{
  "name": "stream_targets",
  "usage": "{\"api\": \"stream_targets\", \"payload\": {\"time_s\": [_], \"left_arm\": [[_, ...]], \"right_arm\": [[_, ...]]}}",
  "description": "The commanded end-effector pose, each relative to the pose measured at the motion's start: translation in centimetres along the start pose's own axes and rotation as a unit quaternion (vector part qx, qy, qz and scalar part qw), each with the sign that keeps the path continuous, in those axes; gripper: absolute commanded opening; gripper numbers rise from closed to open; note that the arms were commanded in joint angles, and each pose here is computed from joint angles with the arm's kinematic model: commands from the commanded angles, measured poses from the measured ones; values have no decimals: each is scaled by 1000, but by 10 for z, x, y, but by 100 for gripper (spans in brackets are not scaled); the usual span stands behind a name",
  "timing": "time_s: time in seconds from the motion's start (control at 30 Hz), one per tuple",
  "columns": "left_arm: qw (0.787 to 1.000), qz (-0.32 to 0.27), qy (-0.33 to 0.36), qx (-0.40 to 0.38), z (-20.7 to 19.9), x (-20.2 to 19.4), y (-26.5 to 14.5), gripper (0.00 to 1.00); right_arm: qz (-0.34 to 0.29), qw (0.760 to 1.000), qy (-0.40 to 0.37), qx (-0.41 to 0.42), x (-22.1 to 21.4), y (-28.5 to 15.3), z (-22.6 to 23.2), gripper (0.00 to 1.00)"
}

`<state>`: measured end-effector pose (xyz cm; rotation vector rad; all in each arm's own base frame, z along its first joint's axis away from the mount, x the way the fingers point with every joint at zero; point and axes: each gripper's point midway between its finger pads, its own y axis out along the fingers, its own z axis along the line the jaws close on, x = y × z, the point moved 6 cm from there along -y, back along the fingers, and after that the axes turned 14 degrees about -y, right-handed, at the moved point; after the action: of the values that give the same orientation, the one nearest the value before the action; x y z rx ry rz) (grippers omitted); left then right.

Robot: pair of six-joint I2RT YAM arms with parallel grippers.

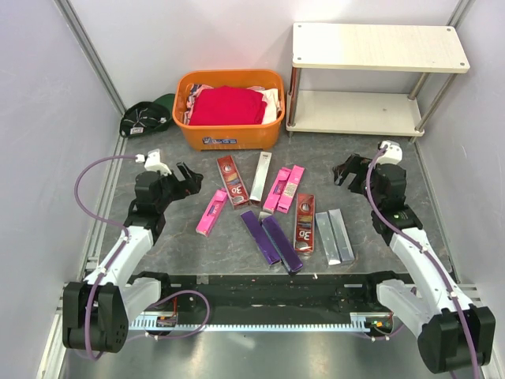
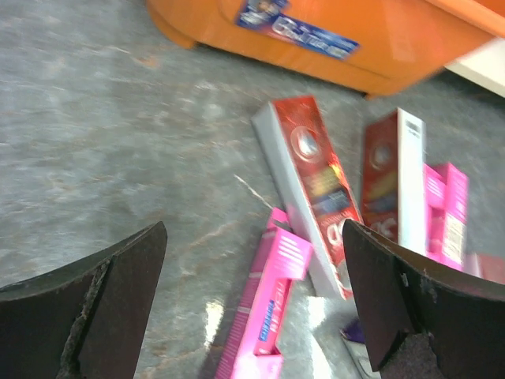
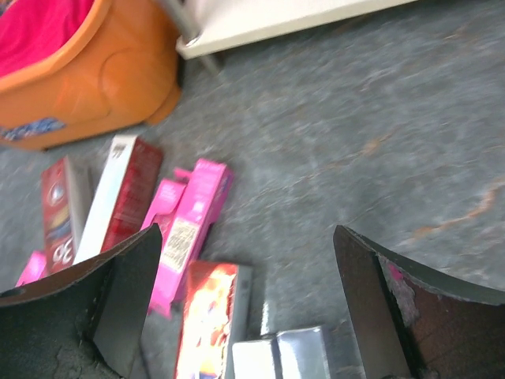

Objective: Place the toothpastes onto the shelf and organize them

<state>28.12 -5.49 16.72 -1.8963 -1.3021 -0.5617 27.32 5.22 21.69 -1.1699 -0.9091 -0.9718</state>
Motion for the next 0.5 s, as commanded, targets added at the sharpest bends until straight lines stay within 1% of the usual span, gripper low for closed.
{"api": "stream_targets", "payload": {"time_s": [0.0, 0.07, 0.1, 0.17, 0.23, 0.3, 0.33, 0.4, 0.43, 0.47], "left_arm": [[993, 37, -10, -112, -36, 4, -3, 100], [991, 43, -12, -125, -41, 5, -3, 100], [989, 55, -12, -134, -44, 4, -4, 100], [988, 63, -3, -143, -49, 6, -4, 100], [986, 76, 2, -150, -57, 4, -5, 100], [986, 82, 9, -148, -62, 2, -5, 100], [984, 86, 19, -158, -71, 0, -6, 100], [984, 96, 24, -148, -77, -5, -3, 100], [981, 105, 35, -159, -89, -8, -4, 100], [981, 110, 40, -157, -93, -12, -3, 100]], "right_arm": [[43, 998, -3, 50, -15, -7, 20, 98], [68, 996, 0, 61, -26, -7, 26, 98], [77, 995, 8, 60, -30, -8, 28, 98], [94, 993, 1, 68, -40, -11, 34, 98], [112, 992, -4, 57, -47, -14, 35, 98], [113, 993, -19, 37, -44, -17, 38, 98], [124, 991, -27, 41, -48, -21, 43, 98], [134, 990, -31, 34, -46, -27, 46, 98], [137, 989, -38, 33, -47, -30, 52, 98], [142, 989, -41, 28, -47, -32, 53, 97]]}}
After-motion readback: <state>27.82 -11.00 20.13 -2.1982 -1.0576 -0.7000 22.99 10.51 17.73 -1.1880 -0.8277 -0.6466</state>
